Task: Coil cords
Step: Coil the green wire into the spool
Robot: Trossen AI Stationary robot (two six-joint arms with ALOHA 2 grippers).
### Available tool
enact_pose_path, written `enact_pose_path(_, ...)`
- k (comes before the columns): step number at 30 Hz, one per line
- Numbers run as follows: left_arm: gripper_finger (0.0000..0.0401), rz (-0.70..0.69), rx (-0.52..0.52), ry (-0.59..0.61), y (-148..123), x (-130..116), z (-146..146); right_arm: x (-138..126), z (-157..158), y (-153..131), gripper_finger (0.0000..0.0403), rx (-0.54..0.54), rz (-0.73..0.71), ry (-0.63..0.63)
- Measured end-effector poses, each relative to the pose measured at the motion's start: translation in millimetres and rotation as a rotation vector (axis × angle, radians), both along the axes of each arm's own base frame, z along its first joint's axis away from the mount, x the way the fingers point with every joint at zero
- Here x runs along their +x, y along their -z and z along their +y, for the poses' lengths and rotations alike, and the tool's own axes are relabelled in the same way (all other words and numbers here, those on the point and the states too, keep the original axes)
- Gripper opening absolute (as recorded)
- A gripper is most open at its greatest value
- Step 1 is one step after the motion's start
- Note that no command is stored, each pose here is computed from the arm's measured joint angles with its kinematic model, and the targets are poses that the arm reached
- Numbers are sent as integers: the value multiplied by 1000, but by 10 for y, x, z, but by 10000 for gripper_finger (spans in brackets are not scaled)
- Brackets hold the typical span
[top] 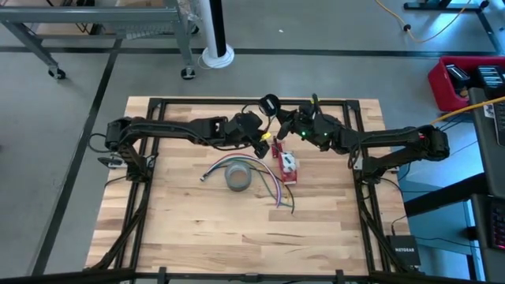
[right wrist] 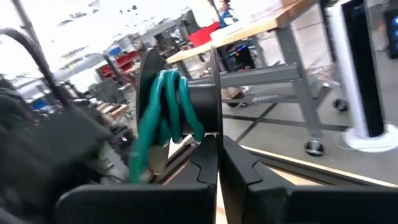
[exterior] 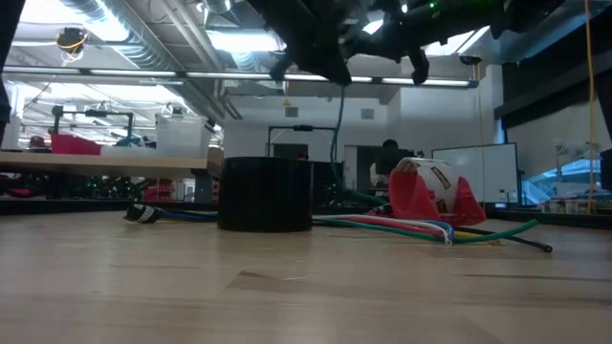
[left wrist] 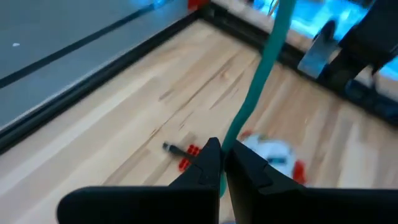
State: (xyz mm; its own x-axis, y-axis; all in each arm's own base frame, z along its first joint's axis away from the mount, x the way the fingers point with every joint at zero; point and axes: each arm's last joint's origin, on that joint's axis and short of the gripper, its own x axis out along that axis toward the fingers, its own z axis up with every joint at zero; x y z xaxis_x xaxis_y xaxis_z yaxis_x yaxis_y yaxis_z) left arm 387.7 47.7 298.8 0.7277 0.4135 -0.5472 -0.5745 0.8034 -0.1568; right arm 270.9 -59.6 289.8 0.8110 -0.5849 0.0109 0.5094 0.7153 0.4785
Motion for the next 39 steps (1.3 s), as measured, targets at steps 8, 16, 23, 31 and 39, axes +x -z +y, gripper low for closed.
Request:
enact_pose_path(8, 2, 126, 67, -77, 111, -50, 19, -61, 18, -21, 3, 6, 36, -25)
enact_pose_path(16, 1, 199, 127, -119, 28, -196, 146, -162, 65, -3, 3, 85, 113, -123)
enact_pose_path(23, 11, 216, 117, -123, 34, -233, 350, -189, 85, 138, 3, 150, 249, -171)
enact_pose_path(31, 24, 229, 85, -39, 43, -257, 487, -233, 94, 260, 3, 180, 383, -168)
enact_pose_path(39, 26, 177, 93, -28, 3, -245, 601, -170, 97, 381, 3, 209, 444, -217)
